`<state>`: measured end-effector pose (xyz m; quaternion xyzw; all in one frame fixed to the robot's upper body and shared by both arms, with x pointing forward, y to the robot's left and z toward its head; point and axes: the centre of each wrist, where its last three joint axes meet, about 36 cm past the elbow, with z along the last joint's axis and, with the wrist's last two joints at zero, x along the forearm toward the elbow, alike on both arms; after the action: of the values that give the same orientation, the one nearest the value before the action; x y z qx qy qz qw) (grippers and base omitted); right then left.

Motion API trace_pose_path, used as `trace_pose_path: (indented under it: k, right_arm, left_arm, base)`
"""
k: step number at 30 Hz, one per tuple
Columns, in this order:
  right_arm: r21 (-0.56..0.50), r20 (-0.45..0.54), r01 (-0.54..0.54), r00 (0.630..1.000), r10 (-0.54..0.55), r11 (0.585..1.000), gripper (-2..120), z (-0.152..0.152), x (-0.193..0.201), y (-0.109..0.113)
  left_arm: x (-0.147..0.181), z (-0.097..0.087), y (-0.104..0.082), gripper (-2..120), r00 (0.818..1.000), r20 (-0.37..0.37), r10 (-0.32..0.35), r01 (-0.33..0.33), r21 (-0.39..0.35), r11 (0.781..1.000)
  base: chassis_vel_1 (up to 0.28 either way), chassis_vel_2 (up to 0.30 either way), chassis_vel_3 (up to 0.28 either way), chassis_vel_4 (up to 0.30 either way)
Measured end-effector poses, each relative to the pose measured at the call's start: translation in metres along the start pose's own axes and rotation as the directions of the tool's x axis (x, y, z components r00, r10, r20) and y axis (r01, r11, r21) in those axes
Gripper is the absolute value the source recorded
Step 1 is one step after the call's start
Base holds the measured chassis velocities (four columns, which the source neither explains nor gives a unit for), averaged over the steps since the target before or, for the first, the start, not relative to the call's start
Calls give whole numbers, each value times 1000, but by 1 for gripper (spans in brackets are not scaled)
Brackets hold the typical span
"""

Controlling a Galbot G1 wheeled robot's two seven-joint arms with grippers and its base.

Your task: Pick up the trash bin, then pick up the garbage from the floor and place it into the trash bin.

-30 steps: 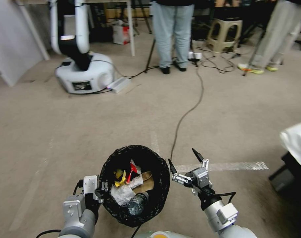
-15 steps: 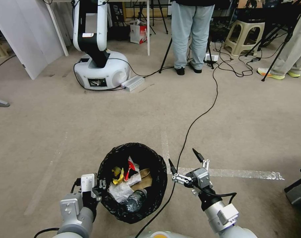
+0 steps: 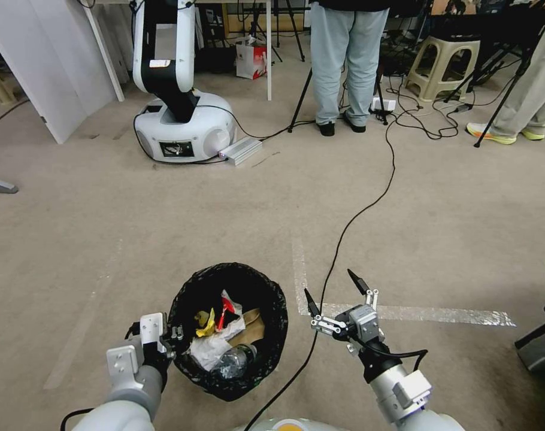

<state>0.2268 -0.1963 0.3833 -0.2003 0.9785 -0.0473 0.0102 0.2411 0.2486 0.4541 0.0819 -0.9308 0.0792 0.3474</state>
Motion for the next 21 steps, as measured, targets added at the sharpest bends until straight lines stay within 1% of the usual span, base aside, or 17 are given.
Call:
trace_pose_path:
  k: [5,6,11,21]
  right_arm:
    - [-1,1,5,1000,-5,1000,100,2,1,0]
    - [-1,1,5,1000,-5,1000,100,2,1,0]
    - [-2,1,13,1000,-13,1000,100,3,1,1]
    - [-6,2,33,999,-33,999,100,5,3,4]
  left_arm:
    - [-19,-2,11,0,1000,-6,-29,29,31,999]
    - [-19,-2,11,0,1000,-6,-29,29,31,999]
    - [-41,5,20,0,998,-41,-54,56,47,997]
    - [-58,7,29,0,996,-53,-71,75,65,995]
  base:
    - [0,0,0,0]
    - [0,0,0,0]
    - [0,0,0,0]
    - [0,0,0,0]
